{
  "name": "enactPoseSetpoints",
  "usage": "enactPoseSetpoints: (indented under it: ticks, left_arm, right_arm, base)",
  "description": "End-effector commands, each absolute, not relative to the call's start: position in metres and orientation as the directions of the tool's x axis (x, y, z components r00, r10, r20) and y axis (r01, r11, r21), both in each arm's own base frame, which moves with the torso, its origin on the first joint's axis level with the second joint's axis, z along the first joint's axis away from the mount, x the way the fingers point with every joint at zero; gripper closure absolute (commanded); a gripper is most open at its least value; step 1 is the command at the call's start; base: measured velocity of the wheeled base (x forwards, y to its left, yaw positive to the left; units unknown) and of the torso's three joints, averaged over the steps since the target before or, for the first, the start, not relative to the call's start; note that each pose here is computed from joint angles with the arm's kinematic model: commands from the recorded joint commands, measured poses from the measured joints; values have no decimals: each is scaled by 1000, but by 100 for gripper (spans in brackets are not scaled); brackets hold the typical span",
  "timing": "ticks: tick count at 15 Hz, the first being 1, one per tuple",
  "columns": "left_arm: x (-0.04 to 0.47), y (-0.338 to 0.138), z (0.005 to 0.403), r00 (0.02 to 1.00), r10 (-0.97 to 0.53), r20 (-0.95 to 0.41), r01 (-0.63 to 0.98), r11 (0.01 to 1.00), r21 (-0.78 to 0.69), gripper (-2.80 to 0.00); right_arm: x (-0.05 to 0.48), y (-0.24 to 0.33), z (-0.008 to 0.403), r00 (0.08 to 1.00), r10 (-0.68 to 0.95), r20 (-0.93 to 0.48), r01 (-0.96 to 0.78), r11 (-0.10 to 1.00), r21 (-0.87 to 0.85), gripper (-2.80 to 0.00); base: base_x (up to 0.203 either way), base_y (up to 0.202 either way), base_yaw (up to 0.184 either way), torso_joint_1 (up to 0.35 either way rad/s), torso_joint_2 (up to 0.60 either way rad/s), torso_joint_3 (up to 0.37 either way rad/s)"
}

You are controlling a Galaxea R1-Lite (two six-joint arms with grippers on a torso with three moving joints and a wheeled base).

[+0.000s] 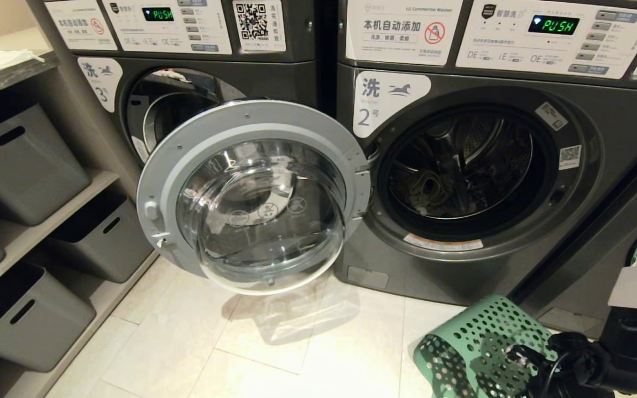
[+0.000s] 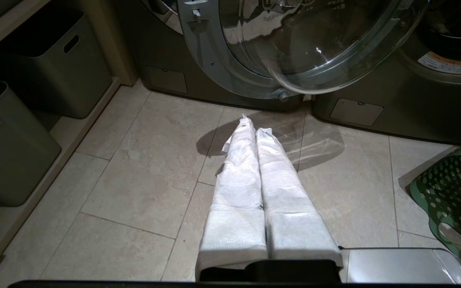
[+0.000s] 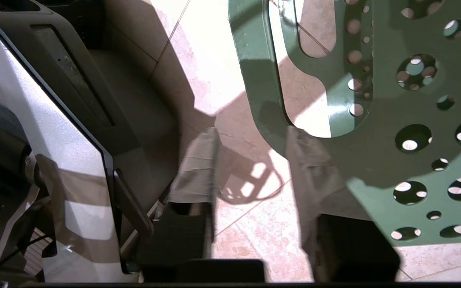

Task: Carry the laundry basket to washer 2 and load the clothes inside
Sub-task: Close the washing machine door with the left hand

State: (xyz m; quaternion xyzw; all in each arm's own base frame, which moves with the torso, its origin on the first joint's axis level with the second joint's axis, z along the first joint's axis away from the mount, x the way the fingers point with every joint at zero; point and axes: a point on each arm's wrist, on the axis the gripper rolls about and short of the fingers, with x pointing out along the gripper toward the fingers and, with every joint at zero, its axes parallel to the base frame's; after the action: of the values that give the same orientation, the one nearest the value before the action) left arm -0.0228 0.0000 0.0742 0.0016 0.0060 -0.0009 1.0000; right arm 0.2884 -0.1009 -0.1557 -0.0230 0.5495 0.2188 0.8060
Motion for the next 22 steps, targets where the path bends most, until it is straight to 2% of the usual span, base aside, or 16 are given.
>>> enactPoseSetpoints:
  ticks: [1,15,16,22]
  left_arm:
    - [-23,0,74,1000,-2,-12,2,1000,3,0]
    - [-23,0,74,1000,-2,-12,2,1000,3,0]
    - [-23,0,74,1000,-3,-12,3,1000,3,0]
    - [-23,0,74,1000,-2,-12,2,1000,3,0]
  right_arm:
    - [290,-100,-164,294,333,-896,-384,900,208,-280]
    - [311,-90,-221,270,346,-898,-434,877,207,-280]
    - [312,-90,-221,271,346,-898,-436,876,207,0]
    - [312,-86,-215,264,347,-900,-438,874,209,0]
  base:
    - [0,0,0,0,0,0]
    - [0,0,0,0,0,0]
    - [0,0,0,0,0,0]
    - [0,0,0,0,0,0]
